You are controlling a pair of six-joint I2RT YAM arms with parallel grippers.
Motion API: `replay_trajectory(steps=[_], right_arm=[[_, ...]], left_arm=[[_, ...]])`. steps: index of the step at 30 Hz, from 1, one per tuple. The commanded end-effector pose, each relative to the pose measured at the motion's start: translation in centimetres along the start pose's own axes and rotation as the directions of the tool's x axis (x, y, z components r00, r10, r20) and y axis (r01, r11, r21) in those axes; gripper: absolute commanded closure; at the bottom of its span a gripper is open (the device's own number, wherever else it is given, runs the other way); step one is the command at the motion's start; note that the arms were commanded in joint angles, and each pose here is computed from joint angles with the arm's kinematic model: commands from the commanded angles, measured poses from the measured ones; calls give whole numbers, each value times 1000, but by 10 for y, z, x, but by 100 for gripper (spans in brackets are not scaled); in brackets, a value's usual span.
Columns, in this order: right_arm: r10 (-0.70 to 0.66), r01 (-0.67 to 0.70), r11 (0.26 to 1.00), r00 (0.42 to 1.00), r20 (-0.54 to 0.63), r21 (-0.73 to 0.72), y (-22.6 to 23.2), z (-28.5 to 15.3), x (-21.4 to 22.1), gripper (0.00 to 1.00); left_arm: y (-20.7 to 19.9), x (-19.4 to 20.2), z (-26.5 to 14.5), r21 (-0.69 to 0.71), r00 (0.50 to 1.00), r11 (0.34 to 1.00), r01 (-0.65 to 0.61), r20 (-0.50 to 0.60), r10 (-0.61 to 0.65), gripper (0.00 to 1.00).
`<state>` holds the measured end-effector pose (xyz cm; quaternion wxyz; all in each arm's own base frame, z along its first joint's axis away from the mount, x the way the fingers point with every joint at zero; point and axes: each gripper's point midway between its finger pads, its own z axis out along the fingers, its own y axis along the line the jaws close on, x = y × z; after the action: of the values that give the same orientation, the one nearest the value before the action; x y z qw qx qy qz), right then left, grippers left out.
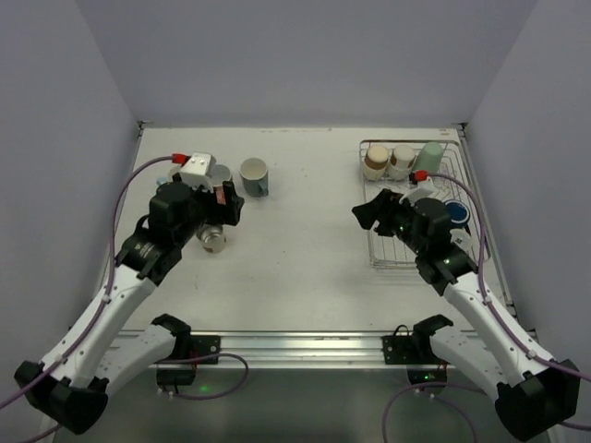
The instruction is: Unload the cups from the dish rack
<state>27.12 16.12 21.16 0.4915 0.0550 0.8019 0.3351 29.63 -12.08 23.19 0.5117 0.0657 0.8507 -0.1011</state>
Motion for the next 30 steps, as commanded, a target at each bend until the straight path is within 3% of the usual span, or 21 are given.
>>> replay_trajectory(steps=[1,5,11,15,19,27,30], right_arm=[[-84,50,966,989,123,252,-28,5,-52,36],[-156,85,897,979,130,434,-54,25,-91,48],[-187,134,796,982,29,590,-92,80,-118,49],[-168,146,734,985,-31,663,-119,114,-124,28],[-157,140,714,987,-38,686,-133,145,-139,17],[-98,121,689,993,-73,715,-166,180,-131,13],[-89,121,695,993,-82,709,-171,191,-129,16]], left_arm=[[-49,-33,-33,297,982,955,-23,188,-35,11],[-66,-21,-56,421,973,905,-63,227,-38,10],[-68,-7,-65,454,969,887,-87,246,-31,7],[-75,-10,-74,490,965,866,-99,258,-36,7],[-79,-9,-80,489,961,864,-119,276,-24,5],[-84,-7,-82,500,962,856,-132,274,-11,4],[-83,-6,-79,494,964,860,-130,267,-8,4]])
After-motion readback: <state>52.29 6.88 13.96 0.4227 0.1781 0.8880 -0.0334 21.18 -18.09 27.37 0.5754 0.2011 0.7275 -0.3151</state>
